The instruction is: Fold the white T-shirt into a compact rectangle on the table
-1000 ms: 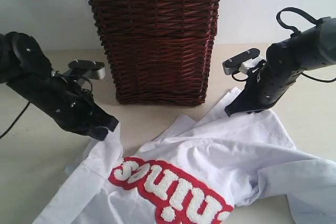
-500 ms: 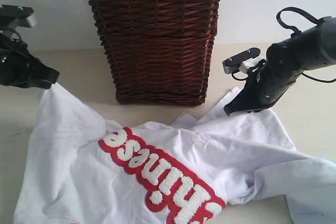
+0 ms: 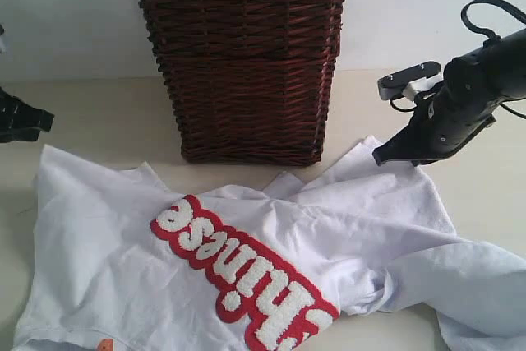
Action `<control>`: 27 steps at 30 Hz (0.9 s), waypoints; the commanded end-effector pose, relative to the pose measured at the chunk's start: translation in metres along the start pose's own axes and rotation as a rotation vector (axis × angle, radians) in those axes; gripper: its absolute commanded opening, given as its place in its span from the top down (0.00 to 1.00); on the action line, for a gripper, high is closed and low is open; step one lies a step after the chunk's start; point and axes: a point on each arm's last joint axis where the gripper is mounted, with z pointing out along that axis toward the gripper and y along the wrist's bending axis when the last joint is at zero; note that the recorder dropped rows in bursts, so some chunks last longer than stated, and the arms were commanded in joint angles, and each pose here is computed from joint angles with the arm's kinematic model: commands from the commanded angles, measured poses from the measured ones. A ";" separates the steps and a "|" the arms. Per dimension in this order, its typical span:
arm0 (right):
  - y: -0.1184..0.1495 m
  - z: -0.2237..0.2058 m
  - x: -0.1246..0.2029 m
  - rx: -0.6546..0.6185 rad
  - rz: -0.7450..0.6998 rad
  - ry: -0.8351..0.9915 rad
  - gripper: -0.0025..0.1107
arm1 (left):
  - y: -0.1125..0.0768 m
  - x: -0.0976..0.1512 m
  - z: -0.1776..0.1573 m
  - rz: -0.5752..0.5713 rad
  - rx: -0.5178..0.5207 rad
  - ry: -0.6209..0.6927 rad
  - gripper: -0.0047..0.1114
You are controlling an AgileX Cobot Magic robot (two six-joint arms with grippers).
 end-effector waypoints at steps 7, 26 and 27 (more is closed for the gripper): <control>0.001 -0.008 -0.001 -0.027 0.032 -0.008 0.98 | -0.021 -0.015 -0.039 -0.158 0.189 -0.023 0.51; 0.009 -0.149 -0.018 -0.298 0.067 -0.207 0.98 | -0.138 0.171 -0.041 -0.198 0.370 0.463 0.35; 0.010 -0.152 -0.017 -0.302 0.058 -0.204 0.98 | -0.136 0.174 -0.039 -0.215 0.344 0.456 0.35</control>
